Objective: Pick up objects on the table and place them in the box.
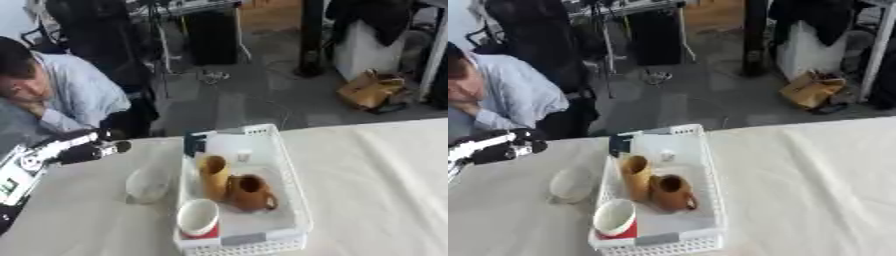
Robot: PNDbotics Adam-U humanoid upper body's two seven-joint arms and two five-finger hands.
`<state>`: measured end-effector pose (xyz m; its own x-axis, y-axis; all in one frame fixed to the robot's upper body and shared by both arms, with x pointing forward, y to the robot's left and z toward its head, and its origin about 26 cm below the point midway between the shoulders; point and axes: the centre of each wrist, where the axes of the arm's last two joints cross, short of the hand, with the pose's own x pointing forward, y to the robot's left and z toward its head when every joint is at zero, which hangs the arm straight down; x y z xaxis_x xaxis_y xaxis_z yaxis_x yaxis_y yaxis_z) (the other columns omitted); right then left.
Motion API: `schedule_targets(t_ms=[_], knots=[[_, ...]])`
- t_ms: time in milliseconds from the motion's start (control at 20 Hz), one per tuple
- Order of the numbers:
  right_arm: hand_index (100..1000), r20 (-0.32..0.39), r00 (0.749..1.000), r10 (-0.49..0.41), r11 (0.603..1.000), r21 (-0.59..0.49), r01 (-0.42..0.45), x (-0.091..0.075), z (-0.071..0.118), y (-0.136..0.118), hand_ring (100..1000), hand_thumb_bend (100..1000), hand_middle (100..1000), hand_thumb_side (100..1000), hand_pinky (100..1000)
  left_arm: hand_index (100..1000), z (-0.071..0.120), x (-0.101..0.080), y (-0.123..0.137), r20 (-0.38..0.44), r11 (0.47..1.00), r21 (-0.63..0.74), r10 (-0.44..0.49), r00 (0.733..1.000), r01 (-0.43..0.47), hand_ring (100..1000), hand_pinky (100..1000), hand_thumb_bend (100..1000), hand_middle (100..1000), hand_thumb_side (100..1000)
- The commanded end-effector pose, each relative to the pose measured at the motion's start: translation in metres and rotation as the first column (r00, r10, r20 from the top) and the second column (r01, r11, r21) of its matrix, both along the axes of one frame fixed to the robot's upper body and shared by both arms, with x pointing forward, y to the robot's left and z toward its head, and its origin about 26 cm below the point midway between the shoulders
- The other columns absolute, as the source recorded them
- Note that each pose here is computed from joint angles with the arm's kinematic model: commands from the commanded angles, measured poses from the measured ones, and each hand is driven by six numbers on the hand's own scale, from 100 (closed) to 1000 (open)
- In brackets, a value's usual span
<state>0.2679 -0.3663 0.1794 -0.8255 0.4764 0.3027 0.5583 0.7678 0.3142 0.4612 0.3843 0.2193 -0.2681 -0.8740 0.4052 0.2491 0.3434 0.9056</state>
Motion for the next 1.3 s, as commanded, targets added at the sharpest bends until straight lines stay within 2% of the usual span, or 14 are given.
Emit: schedule_targets(t_ms=[50, 200, 450, 800, 1150, 1300], knots=[[688, 0.03, 0.999, 0.012, 1.0, -0.024, -0.012, -0.001, 0.009, 0.001, 813, 100, 685, 1000, 745, 1000, 0.011, 0.0, 0.003, 0.015, 0.999, 0.05, -0.004, 1.0, 0.003, 1000, 1000, 596, 1000, 926], [683, 0.027, 0.999, 0.019, 1.0, -0.025, -0.018, -0.001, 0.008, 0.002, 813, 100, 683, 1000, 745, 1000, 0.01, 0.002, -0.002, 0.008, 0.994, 0.105, -0.014, 1.0, 0.013, 1000, 1000, 648, 1000, 907], [682, 0.025, 0.999, 0.022, 1.0, -0.022, -0.021, -0.001, 0.008, 0.002, 813, 100, 681, 1000, 745, 1000, 0.008, 0.006, -0.013, 0.03, 0.984, 0.178, -0.024, 0.999, 0.018, 1000, 1000, 669, 1000, 901], [678, 0.022, 0.999, 0.025, 1.0, -0.017, -0.025, 0.0, 0.007, 0.004, 813, 100, 678, 1000, 744, 1000, -0.003, 0.012, -0.026, 0.047, 0.973, 0.23, -0.024, 0.999, 0.013, 1000, 1000, 737, 1000, 896], [670, 0.021, 0.999, 0.031, 0.999, -0.013, -0.031, 0.001, 0.006, 0.005, 812, 100, 674, 1000, 743, 1000, -0.007, 0.017, -0.036, 0.081, 0.965, 0.263, -0.025, 0.996, 0.003, 1000, 1000, 755, 1000, 911], [667, 0.023, 0.999, 0.033, 0.999, -0.011, -0.033, 0.001, 0.006, 0.006, 811, 100, 673, 1000, 743, 1000, -0.009, 0.018, -0.04, 0.078, 0.959, 0.284, -0.026, 0.997, 0.003, 1000, 1000, 804, 1000, 920]])
